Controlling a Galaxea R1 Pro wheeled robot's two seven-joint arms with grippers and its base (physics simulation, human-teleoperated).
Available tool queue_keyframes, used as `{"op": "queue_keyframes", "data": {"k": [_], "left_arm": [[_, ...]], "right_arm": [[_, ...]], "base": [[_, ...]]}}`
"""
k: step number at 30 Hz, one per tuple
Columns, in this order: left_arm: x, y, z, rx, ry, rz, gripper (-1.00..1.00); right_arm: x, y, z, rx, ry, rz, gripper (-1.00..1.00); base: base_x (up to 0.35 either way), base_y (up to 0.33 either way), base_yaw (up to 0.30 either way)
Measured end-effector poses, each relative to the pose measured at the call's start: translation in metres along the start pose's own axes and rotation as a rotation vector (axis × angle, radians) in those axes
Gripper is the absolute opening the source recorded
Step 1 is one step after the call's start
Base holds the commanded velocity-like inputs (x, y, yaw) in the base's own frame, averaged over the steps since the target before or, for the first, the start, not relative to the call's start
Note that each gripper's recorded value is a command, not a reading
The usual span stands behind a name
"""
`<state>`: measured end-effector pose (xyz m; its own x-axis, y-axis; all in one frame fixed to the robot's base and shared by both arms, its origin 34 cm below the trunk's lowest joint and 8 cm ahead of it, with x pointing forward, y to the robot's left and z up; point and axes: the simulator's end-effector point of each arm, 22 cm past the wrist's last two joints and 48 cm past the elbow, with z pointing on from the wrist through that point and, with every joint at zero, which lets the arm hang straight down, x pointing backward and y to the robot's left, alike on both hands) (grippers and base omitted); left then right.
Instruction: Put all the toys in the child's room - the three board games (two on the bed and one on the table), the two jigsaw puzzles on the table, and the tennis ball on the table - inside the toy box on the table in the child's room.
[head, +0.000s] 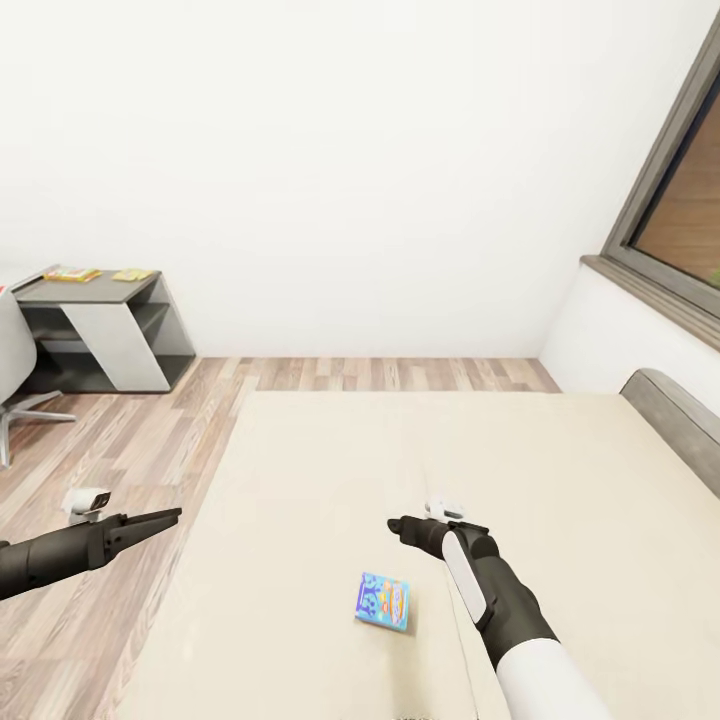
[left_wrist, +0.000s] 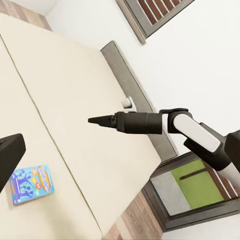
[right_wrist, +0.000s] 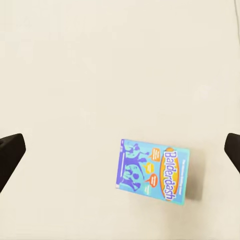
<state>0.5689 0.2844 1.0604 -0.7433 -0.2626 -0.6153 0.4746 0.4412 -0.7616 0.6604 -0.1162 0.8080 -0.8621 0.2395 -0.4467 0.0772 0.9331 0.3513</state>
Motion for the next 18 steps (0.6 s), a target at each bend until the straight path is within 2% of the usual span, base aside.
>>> {"op": "queue_keyframes", "data": {"k": [18], "left_arm": [[0.007, 0.011, 0.003, -0.009, 0.014, -0.024, 1.0]], "right_arm": [[0.012, -0.006, 0.01, 0.006, 0.026, 0.008, 1.0]], "base": [[0.0, 0.0, 0.0]]}}
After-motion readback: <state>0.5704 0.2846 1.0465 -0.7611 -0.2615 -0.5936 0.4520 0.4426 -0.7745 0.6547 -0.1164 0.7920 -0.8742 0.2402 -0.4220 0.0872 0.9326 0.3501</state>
